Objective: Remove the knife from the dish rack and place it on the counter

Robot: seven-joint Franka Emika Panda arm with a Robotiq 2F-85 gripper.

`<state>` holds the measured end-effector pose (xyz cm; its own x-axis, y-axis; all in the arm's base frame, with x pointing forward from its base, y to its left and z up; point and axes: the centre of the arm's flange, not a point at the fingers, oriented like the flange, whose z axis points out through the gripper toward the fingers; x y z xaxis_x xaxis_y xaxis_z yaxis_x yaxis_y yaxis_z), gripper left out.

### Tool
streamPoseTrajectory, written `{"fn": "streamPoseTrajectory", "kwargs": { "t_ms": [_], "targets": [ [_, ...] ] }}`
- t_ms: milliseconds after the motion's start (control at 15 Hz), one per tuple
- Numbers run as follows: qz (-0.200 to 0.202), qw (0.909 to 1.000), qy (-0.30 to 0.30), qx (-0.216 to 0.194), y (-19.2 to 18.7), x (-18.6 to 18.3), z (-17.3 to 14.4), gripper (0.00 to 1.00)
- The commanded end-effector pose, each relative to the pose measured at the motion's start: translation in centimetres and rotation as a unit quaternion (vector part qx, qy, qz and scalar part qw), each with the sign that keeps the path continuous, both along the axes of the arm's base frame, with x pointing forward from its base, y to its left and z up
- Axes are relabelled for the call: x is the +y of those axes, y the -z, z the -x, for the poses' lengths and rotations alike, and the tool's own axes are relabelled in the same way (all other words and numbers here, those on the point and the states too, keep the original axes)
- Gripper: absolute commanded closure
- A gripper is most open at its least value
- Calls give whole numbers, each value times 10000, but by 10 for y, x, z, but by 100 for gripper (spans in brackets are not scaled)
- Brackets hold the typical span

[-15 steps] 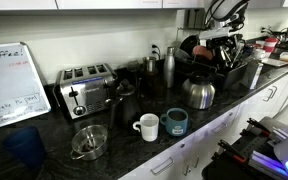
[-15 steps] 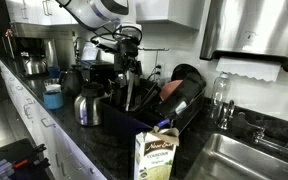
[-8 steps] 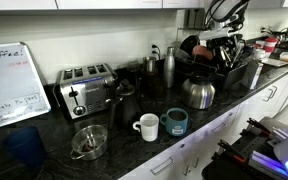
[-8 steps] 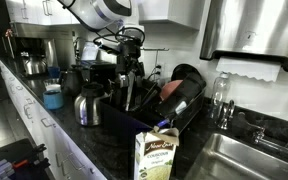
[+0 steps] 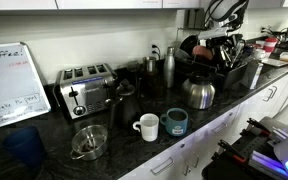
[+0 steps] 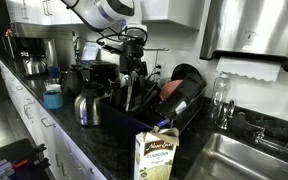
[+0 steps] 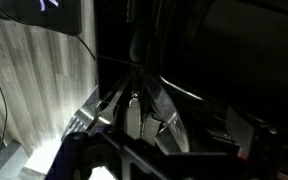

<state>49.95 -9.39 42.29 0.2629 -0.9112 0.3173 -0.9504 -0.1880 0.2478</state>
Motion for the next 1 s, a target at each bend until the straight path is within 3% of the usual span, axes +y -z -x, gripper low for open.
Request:
{"fn": "streamPoseTrajectory", "kwargs": {
  "t_ms": [0, 933],
  "targets": [
    [-50, 9999, 155, 39, -4, -3, -13, 0],
    [-606, 9955, 674, 280, -7, -10, -13, 0]
  ]
}}
